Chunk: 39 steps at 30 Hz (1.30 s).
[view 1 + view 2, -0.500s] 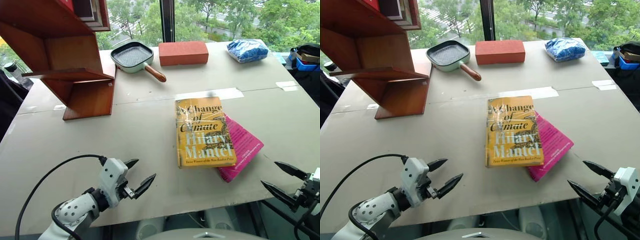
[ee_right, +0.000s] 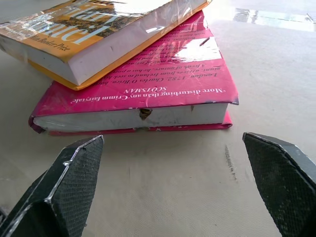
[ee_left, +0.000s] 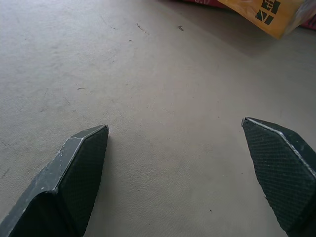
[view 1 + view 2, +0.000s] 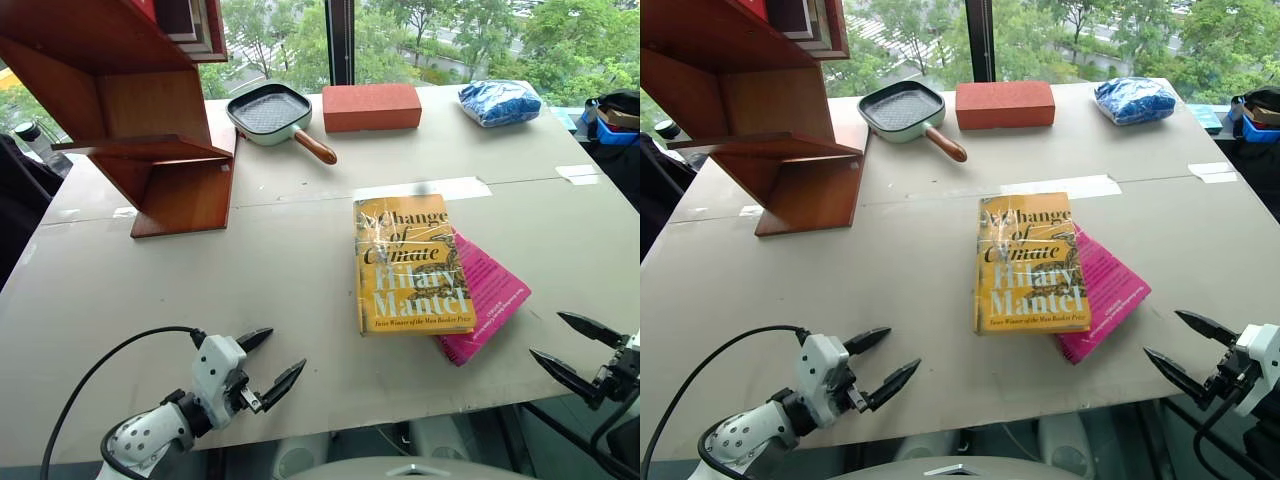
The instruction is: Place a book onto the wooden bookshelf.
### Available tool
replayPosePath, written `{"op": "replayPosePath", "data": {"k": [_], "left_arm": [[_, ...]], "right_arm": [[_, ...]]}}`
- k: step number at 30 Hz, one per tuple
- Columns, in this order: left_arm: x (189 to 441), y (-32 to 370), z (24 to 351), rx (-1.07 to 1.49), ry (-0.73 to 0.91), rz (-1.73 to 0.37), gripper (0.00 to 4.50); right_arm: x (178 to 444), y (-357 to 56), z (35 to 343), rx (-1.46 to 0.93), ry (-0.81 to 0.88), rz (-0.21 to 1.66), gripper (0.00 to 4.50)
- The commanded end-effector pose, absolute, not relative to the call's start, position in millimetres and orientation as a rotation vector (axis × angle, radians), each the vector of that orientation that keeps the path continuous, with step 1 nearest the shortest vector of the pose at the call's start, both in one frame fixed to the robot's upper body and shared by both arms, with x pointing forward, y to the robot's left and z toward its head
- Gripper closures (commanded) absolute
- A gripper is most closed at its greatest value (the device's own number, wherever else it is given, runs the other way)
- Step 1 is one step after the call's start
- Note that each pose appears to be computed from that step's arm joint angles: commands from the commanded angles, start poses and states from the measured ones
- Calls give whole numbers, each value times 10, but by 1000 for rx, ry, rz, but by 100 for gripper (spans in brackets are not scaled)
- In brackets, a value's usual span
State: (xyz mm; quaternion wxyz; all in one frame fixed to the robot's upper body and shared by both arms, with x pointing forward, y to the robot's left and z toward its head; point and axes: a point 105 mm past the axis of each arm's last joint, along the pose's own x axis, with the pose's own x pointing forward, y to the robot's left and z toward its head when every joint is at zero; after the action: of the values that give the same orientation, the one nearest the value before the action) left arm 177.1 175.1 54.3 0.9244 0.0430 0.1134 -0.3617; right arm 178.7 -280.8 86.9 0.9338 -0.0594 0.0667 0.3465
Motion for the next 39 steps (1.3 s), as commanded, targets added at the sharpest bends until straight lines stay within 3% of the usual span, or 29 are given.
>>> {"op": "replayPosePath", "data": {"k": [1, 7, 11, 15, 19, 27, 39], "left_arm": [[1826, 1754, 696, 43, 196, -763, 4], [2050, 1617, 940, -53, 188, -867, 4], [2209, 1453, 1031, -116, 334, -1045, 4], [2550, 1247, 1227, -329, 485, -1104, 4], [2653, 970, 1267, -437, 646, -1188, 4], [2556, 720, 953, -585, 1042, -1183, 4], [2475, 504, 716, -794, 1137, -1134, 4]], "right_arm": [[1734, -2836, 1094, -141, 76, 742, 0], [1611, -2714, 1448, -111, 61, 872, 0], [1510, -2574, 1674, -68, 68, 937, 0], [1438, -2439, 1814, -112, 61, 960, 0], [1376, -2363, 1898, -147, 59, 971, 0], [1279, -2379, 1943, -187, 36, 931, 0], [1281, -2365, 1968, -192, 12, 917, 0]]}}
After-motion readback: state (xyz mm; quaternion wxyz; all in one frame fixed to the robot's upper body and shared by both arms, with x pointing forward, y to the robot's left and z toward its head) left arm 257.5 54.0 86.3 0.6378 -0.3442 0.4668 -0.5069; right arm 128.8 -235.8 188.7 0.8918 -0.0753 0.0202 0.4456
